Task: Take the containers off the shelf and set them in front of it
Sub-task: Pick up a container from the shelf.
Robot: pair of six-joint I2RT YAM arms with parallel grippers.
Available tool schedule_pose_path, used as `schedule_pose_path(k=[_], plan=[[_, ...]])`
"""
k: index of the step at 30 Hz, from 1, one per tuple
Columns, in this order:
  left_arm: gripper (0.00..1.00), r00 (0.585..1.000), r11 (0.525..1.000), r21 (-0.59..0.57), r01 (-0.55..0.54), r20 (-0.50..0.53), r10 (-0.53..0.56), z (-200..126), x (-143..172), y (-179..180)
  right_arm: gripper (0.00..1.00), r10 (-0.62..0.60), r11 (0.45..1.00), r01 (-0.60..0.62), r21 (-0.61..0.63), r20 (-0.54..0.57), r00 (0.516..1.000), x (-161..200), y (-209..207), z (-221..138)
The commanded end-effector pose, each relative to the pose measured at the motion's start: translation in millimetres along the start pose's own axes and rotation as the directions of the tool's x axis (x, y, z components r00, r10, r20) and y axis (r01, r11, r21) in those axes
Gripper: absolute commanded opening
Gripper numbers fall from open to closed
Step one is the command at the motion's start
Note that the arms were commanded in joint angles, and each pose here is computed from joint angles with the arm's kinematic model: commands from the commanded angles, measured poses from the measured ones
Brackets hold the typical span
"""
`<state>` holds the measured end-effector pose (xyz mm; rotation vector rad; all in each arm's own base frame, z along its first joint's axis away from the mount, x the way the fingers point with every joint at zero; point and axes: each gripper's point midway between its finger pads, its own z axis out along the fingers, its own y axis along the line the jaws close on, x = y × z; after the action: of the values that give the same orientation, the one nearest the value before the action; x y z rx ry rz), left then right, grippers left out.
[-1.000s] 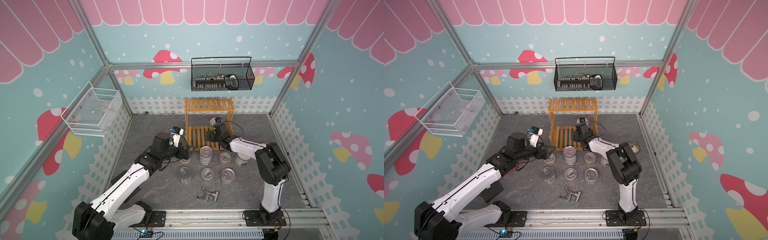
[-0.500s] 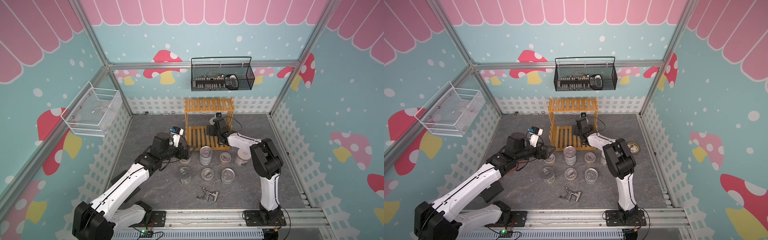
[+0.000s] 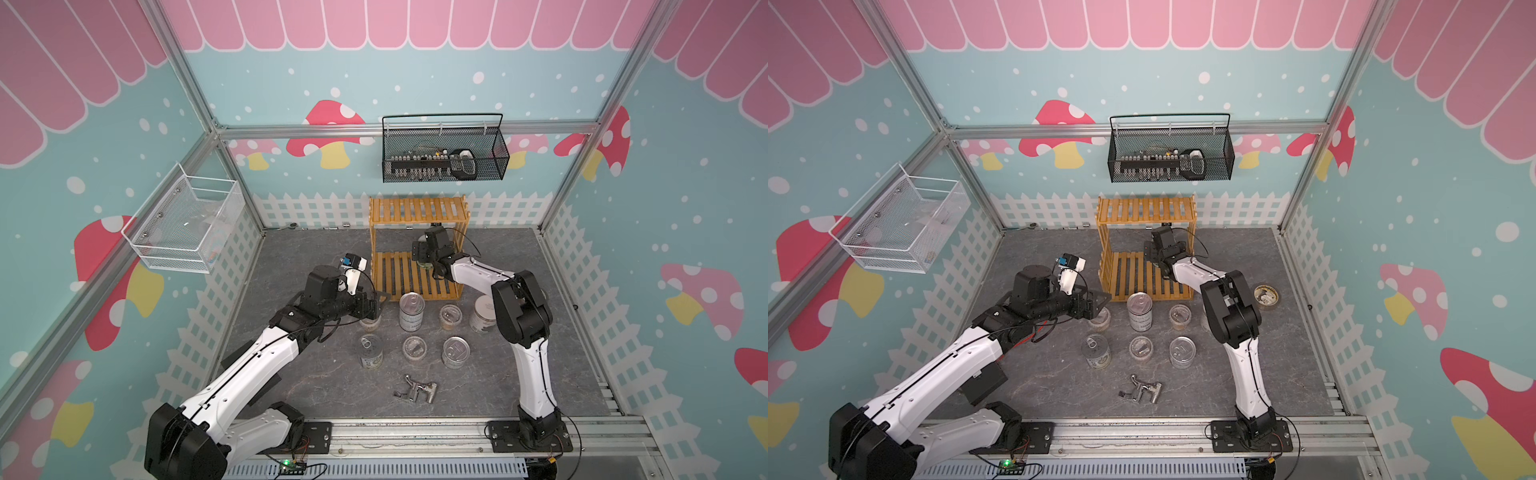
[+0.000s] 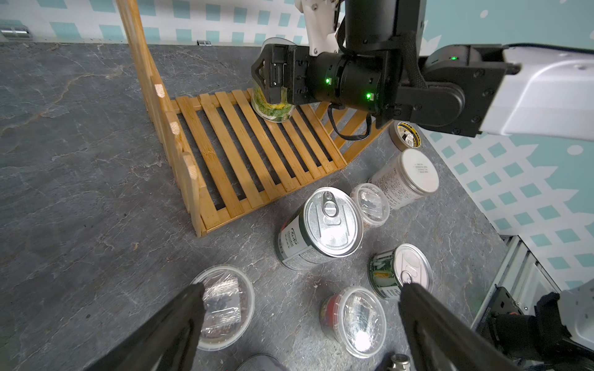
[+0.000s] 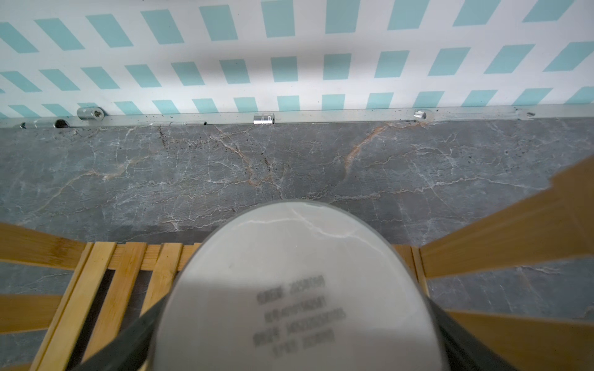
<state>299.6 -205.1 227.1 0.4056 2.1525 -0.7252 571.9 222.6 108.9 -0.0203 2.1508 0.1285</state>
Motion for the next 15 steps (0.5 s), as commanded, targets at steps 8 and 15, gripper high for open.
schedule_pose_path(k=[8,15], plan=[[0.97,1.000,1.000,-0.018,-0.010,-0.013,0.010,-1.0,3.2,4.7,0.70,-0.030,0.998,0.030,-0.060,-0.005,1.000,-0.6,4.7,-7.5],[0.98,1.000,1.000,-0.018,-0.010,-0.017,0.009,0.9,3.7,5.2,0.68,-0.104,0.983,0.107,-0.150,0.029,0.994,0.4,23.9,-48.1]])
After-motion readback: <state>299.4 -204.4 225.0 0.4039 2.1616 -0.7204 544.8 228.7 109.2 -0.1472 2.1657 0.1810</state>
